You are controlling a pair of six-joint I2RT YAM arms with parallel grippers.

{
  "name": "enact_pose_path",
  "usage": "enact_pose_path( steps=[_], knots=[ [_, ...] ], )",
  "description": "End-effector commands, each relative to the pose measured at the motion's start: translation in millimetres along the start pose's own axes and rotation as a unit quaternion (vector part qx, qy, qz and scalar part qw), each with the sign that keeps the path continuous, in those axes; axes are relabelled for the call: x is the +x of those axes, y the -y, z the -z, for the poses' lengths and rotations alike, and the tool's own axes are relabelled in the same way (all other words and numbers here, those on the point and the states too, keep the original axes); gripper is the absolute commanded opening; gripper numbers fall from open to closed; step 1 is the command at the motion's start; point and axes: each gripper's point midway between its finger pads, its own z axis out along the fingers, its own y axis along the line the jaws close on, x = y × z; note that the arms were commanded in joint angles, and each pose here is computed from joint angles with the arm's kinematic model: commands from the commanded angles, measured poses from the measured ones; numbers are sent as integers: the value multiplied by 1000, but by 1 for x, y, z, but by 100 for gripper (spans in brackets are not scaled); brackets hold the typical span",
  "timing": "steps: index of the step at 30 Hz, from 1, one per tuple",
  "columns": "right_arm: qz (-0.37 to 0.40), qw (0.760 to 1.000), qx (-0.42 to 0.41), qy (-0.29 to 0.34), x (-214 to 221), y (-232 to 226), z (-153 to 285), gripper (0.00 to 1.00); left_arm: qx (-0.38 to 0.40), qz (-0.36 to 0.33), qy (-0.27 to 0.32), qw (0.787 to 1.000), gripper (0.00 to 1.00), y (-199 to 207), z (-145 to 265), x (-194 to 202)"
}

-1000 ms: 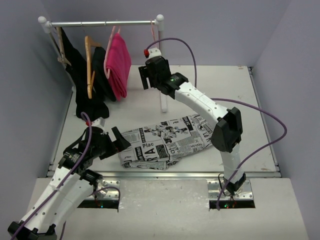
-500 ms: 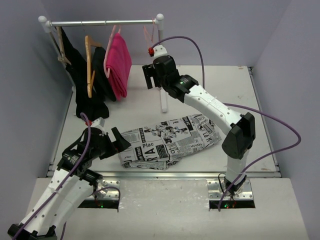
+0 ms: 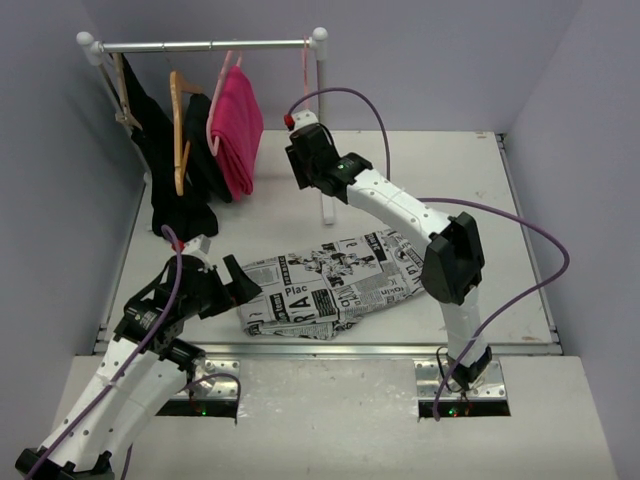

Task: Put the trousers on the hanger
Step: Pick up the hanger from the clothesline.

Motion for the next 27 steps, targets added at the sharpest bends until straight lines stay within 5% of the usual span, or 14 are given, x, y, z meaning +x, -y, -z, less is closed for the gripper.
enact_pose_path(
  steps=[1, 4, 7, 27],
  knots=[
    [-19, 999, 17, 33, -26, 12, 5, 40, 26, -13, 9, 1000, 100, 10, 2, -4],
    [-26, 999, 25, 35, -25, 17, 5, 14, 26, -14, 7, 1000, 100, 10, 2, -3],
    [-39, 998, 32, 45, -30, 21, 10, 3, 26, -15, 7, 1000, 100, 10, 2, -3],
    [-82, 993, -22, 83, -62, 26, 75, 0, -8, 10, 14, 1000, 100, 1, 0, -6]
  ],
)
